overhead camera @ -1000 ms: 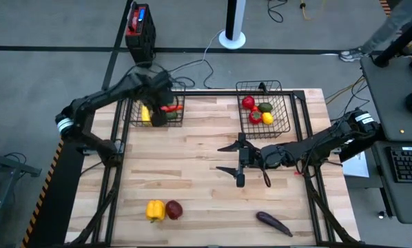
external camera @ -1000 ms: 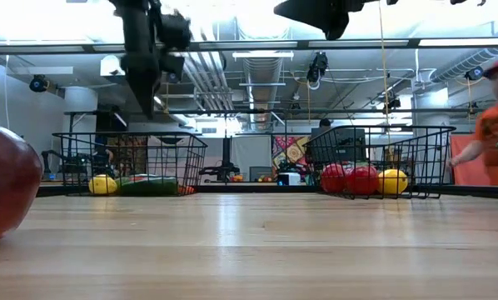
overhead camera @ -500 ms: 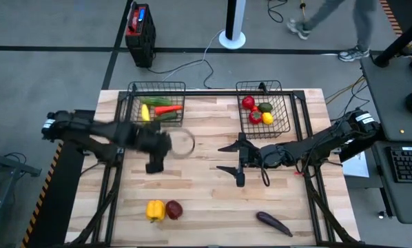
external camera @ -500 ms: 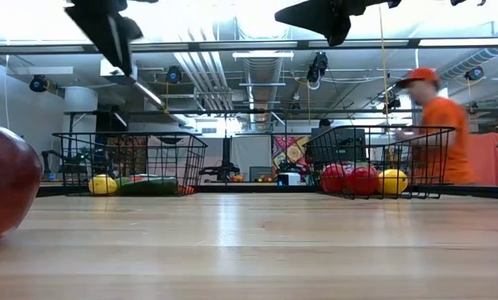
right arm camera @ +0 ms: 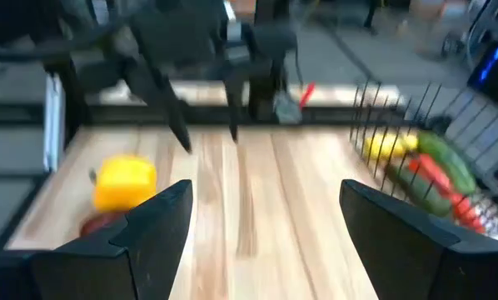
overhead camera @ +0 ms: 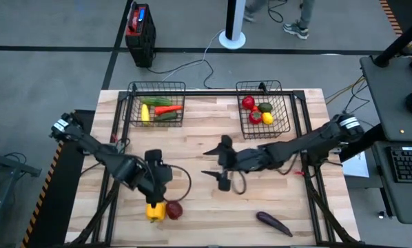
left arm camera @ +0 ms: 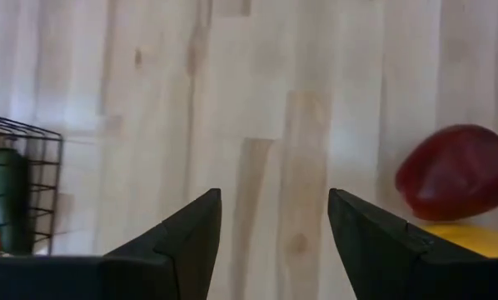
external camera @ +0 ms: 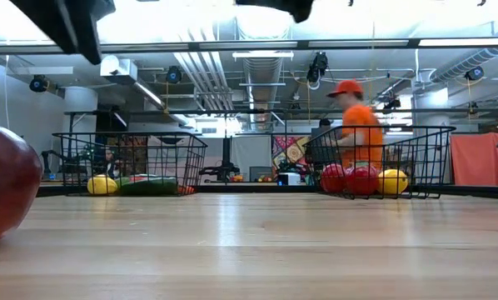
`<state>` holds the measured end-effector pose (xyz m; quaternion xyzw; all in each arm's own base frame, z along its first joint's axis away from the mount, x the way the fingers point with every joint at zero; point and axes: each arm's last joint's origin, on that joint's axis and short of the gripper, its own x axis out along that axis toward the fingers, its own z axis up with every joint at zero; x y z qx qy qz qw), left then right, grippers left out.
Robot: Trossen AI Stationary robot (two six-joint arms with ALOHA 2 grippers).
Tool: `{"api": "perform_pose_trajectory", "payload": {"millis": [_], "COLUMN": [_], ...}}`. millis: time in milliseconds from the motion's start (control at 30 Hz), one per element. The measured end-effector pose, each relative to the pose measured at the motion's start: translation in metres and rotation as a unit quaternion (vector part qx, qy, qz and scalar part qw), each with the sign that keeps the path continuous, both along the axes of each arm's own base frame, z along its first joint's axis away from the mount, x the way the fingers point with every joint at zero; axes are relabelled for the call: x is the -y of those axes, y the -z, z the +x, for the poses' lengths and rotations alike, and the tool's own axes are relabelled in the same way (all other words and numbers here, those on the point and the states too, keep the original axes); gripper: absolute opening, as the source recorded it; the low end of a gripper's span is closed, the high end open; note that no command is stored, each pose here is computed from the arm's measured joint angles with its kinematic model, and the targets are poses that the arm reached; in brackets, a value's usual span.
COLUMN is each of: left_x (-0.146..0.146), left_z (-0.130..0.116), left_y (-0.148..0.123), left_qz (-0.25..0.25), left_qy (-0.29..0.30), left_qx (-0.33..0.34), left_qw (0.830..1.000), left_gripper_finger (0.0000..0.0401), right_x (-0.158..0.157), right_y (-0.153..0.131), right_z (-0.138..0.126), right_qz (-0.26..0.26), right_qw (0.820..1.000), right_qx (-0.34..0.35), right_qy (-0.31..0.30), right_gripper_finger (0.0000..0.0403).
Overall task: Sort produce into baskets
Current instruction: Put the red apple into the right black wire basket
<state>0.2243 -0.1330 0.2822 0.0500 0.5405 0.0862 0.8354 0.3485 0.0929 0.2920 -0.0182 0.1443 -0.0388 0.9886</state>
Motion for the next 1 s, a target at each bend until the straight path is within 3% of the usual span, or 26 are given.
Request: {"api": "perform_pose_trajectory", "payload": {"millis": [267, 433, 600, 833, 1000], "left_x": [0.038, 0.058, 0.083, 0.107, 0.116], "left_z": [-0.002, -0.007, -0.011, -0.009, -0.011], "left_y": [0.025, 0.031, 0.031, 0.050, 0.061], "left_qz": [-0.004, -0.018, -0.022, 0.007, 0.032], "left_qy": [0.012, 0.000, 0.033, 0.083, 0.113], "left_qx": [-0.022, -0.023, -0.020, -0.038, -0.042], "left_qw": [1.000, 1.000, 0.999, 0.996, 0.992], "left_gripper_finger": [0.0204, 0.0204, 0.0204, 0.0204, 0.0204], "right_x": [-0.029, -0.049, -0.065, -0.090, -0.108], "right_y": [0.022, 0.050, 0.080, 0.106, 0.110], "right_z": [0.031, 0.037, 0.045, 0.069, 0.086], "right_qz": [0.027, 0.065, 0.106, 0.143, 0.174], "right_qw": [0.996, 0.991, 0.984, 0.978, 0.974], "right_qx": [-0.078, -0.113, -0.143, -0.151, -0.141], "right_qy": [-0.042, -0.038, -0.021, -0.013, -0.012], "right_gripper_finger": [0.0295, 0.0295, 0.0295, 0.0295, 0.0295]}}
